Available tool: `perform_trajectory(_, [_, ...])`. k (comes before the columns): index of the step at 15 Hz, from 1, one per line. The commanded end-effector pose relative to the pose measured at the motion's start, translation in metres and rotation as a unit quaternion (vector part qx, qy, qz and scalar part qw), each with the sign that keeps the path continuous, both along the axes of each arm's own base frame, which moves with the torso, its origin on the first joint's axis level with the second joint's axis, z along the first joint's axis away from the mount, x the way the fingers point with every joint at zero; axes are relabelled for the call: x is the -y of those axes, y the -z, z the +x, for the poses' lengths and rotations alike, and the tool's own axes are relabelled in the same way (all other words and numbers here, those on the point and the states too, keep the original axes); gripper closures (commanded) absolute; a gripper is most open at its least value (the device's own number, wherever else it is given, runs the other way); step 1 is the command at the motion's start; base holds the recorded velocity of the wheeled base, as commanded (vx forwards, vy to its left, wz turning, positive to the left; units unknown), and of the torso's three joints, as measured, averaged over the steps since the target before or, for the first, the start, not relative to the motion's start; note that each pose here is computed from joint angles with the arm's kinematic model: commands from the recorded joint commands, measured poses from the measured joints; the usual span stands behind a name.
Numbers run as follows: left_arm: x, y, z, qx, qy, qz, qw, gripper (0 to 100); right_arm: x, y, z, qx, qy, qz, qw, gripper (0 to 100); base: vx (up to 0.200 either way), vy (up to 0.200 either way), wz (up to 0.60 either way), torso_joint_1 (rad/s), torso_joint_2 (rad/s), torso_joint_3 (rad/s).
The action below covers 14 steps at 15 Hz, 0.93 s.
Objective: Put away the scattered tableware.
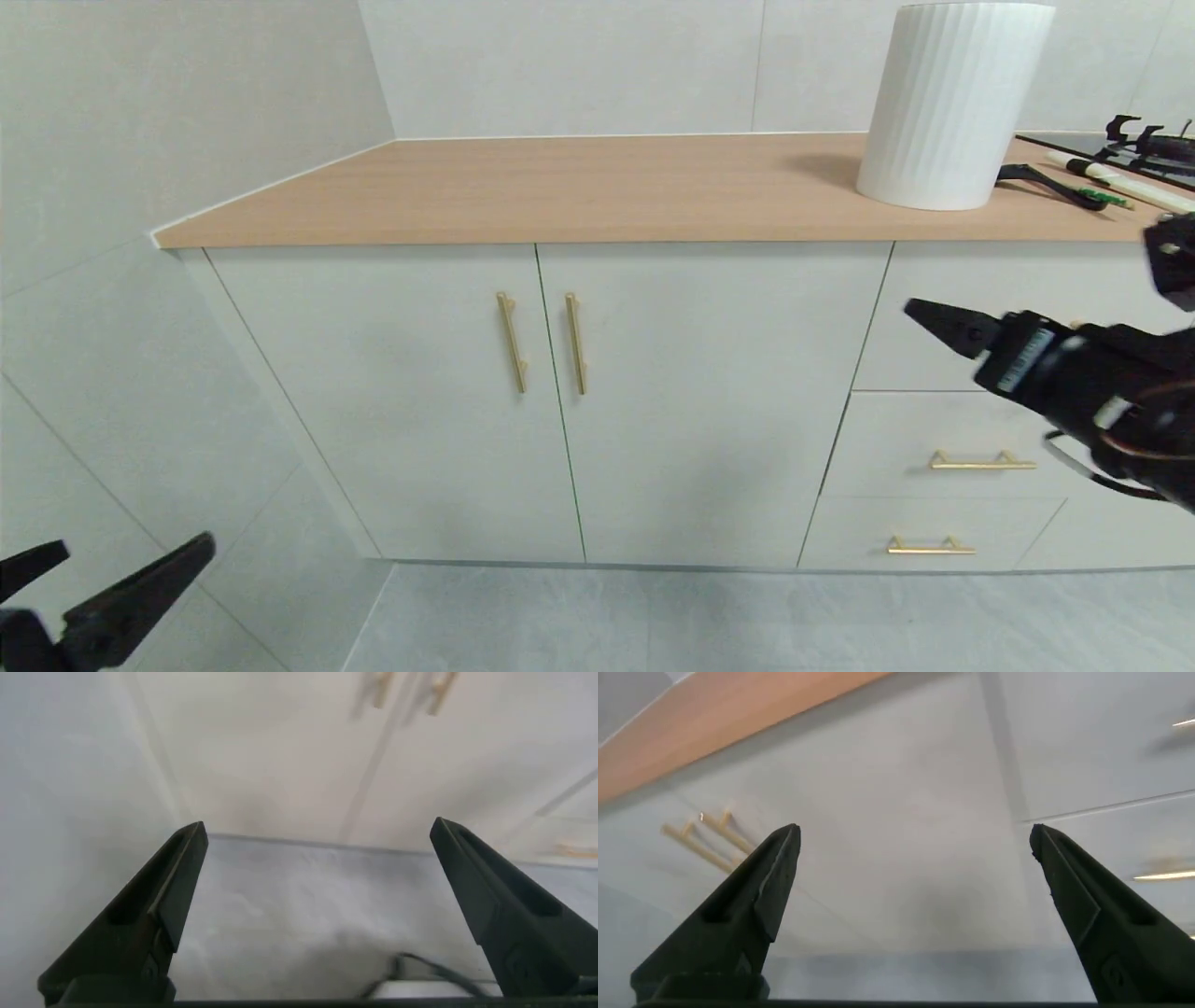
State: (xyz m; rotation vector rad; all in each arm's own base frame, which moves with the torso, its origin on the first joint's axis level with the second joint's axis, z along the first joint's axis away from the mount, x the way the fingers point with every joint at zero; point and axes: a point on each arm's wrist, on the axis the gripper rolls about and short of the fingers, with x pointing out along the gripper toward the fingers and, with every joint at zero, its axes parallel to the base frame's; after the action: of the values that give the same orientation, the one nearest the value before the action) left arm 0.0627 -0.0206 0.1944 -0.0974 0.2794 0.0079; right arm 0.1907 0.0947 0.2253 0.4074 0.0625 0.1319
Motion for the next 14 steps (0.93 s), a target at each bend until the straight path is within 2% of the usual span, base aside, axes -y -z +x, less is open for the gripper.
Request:
perform_trajectory(1, [-0.023,0.028,-0.044,0.051,-0.030,0.011,0.9982,0,0.055,0.007,-0.096,0.081,0.032,-0.059,0.994,0,0.000,0.000,0.00,0.000,0.00,0.000])
perform_trajectory(3, [-0.029,0.032,-0.059,0.071,-0.050,0.004,0.9962,0,0.083,0.018,-0.126,0.115,0.119,-0.117,0.979,0,0.000,0.000,0.00,0.000,0.00,0.000])
perform_trajectory(5, [-0.035,0.044,-0.080,0.080,-0.081,0.004,0.9935,0,0.097,0.022,-0.164,0.150,0.157,-0.133,0.967,0,0.000,0.000,0.00,0.000,0.00,0.000])
perform_trajectory(8, [-0.037,0.064,-0.100,0.096,-0.128,0.005,0.9870,0,0.106,0.042,-0.218,0.158,0.216,-0.174,0.948,0,0.000,0.000,0.00,0.000,0.00,0.000])
perform_trajectory(9, [-0.036,0.074,-0.099,0.091,-0.146,0.008,0.9850,0,0.106,0.052,-0.229,0.162,0.227,-0.176,0.944,0,0.000,0.000,0.00,0.000,0.00,0.000])
perform_trajectory(10, [-0.034,0.081,-0.096,0.085,-0.161,0.010,0.9833,0,0.105,0.061,-0.236,0.163,0.234,-0.178,0.942,0,0.000,0.000,0.00,0.000,0.00,0.000])
perform_trajectory(11, [-0.034,0.087,-0.093,0.088,-0.171,0.011,0.9813,0,0.102,0.069,-0.241,0.169,0.252,-0.184,0.935,0,0.000,0.000,0.00,0.000,0.00,0.000])
perform_trajectory(12, [-0.033,0.090,-0.090,0.100,-0.189,0.013,0.9768,0,0.101,0.074,-0.244,0.179,0.248,-0.187,0.934,0,0.000,0.000,0.00,0.000,0.00,0.000])
perform_trajectory(13, [-0.033,0.095,-0.088,0.106,-0.204,0.022,0.9730,0,0.101,0.074,-0.243,0.179,0.260,-0.189,0.930,0,0.000,0.000,0.00,0.000,0.00,0.000])
perform_trajectory(14, [-0.031,0.103,-0.091,0.118,-0.224,0.041,0.9667,0,0.102,0.074,-0.244,0.183,0.279,-0.182,0.925,0,0.000,0.000,0.00,0.000,0.00,0.000])
